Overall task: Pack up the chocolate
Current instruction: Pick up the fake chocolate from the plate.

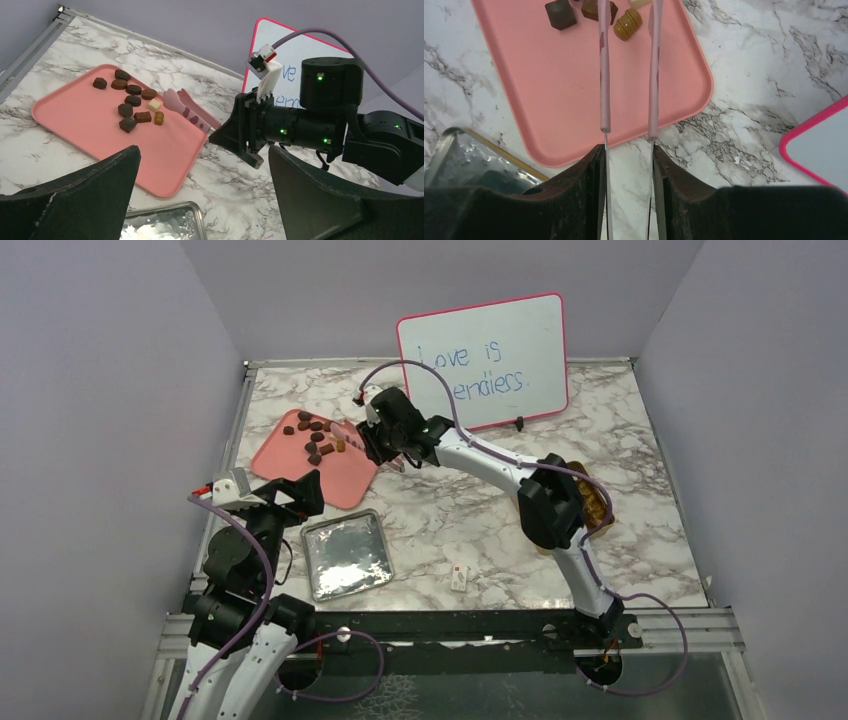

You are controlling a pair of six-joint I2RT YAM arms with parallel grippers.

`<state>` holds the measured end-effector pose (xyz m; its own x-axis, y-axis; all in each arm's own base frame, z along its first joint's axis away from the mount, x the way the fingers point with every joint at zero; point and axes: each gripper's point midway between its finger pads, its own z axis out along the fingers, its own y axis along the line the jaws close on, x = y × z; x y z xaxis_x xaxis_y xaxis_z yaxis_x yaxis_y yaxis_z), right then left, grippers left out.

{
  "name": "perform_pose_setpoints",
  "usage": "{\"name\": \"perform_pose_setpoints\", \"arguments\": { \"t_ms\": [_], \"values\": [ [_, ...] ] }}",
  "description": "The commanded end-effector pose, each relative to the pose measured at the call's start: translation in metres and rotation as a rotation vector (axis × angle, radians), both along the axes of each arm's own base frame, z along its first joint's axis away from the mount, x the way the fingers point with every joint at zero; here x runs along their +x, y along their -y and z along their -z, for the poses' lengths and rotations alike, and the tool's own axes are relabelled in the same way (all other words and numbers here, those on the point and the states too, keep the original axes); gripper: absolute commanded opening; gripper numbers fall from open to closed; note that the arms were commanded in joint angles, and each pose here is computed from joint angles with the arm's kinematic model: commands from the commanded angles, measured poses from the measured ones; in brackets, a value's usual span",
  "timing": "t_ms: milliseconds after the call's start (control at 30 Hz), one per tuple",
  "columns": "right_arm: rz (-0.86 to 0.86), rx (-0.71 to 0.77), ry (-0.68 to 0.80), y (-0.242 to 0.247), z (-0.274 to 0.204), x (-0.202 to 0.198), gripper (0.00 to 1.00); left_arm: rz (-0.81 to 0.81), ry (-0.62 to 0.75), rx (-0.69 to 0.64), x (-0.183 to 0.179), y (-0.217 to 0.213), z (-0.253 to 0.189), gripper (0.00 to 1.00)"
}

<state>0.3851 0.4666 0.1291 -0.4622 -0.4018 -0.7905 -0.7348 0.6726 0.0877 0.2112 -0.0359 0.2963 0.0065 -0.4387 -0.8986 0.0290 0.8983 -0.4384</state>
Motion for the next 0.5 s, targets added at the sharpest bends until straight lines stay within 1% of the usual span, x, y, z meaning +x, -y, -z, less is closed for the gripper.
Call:
{"name": "perform_pose_setpoints", "arguments": {
  "t_ms": [0,133,467],
  "values": [
    [0.027,-0.094,0.020,-0.006,0.016,0.000,0.41,-0.024,0.024,-0.006,-0.002,-0.005,-0.008,0.99],
    [0.078,-0.148,0.020,-0.004,0.030,0.003,0.40,-0.024,0.023,-0.007,-0.001,-0.005,-0.007,0.99],
    [0.075,-0.195,0.008,-0.015,0.053,-0.005,0.40,-0.023,0.020,-0.007,-0.001,-0.005,-0.007,0.99]
  ]
}}
